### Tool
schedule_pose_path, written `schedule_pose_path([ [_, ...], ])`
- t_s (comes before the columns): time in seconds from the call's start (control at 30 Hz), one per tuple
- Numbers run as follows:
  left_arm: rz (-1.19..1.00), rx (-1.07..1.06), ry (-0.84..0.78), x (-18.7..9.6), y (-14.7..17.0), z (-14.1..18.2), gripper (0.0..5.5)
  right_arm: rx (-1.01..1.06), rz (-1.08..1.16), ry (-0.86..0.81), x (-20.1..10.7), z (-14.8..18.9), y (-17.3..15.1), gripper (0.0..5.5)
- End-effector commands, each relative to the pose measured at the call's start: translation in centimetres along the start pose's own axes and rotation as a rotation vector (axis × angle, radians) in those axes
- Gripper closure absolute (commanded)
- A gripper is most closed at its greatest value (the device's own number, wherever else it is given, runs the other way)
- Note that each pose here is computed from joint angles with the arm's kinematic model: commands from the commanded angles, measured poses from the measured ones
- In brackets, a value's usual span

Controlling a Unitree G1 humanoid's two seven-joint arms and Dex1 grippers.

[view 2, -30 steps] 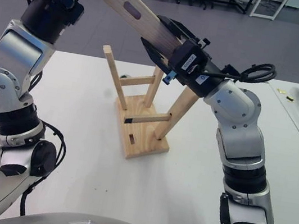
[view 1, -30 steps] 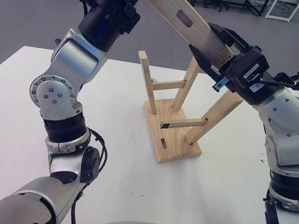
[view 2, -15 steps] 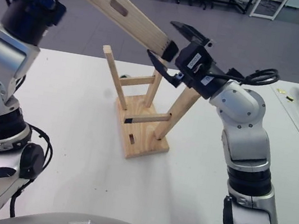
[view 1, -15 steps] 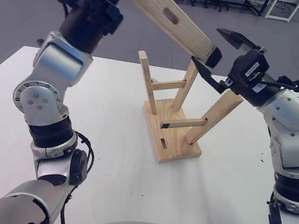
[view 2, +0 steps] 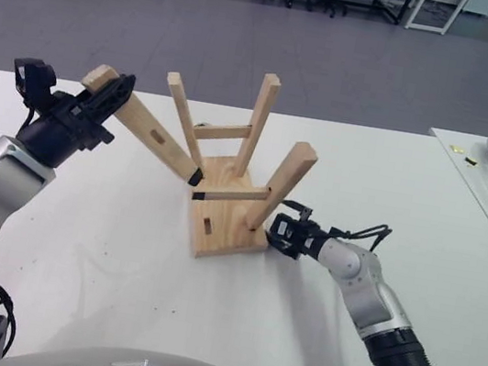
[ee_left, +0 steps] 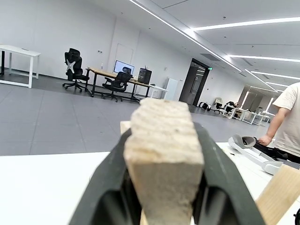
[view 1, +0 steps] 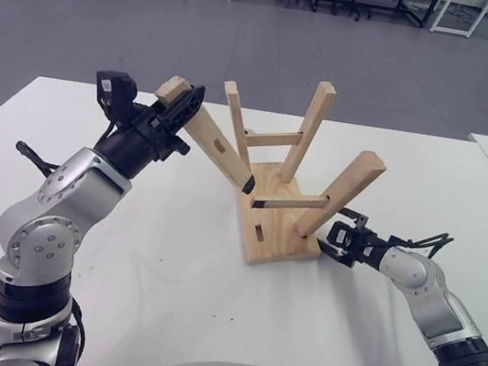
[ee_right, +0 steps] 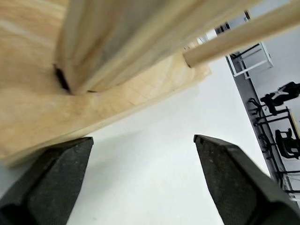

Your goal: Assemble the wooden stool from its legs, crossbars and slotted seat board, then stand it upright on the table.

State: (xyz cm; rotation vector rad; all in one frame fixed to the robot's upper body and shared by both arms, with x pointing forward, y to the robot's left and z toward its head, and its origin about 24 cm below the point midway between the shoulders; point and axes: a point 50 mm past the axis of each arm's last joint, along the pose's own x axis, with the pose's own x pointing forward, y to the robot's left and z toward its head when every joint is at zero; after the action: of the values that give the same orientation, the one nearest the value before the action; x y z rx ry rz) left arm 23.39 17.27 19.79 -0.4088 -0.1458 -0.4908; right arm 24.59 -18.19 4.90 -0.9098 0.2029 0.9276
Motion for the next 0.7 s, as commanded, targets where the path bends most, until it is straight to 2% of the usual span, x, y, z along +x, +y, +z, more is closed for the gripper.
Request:
schedule_pose_path([
  [0.03,0.207,0.013,0.045,-2.0,1.7,-1.0,4.47,0.051,0.083,-0.1,0.3,2.0,2.1,1.48],
  [0.13,0.346,0.042,0.037,-3.3,3.7,-0.7,4.47,0.068,0.049,-0.084,-0.1,1.9,2.1,1.48],
  [0.23,0.398,-0.034,0.025,-3.5,4.4,-1.3,4.47,0.05,0.032,-0.062,-0.2,1.5,1.5,1.48],
  [0.47,0.435,-0.253,0.026,-3.3,4.0,-2.3,4.47,0.022,0.019,-0.033,0.0,1.0,1.4,1.48],
  [0.7,0.427,-0.265,0.114,-3.1,3.4,-3.2,4.47,0.016,0.018,-0.025,0.2,0.7,1.6,1.48],
])
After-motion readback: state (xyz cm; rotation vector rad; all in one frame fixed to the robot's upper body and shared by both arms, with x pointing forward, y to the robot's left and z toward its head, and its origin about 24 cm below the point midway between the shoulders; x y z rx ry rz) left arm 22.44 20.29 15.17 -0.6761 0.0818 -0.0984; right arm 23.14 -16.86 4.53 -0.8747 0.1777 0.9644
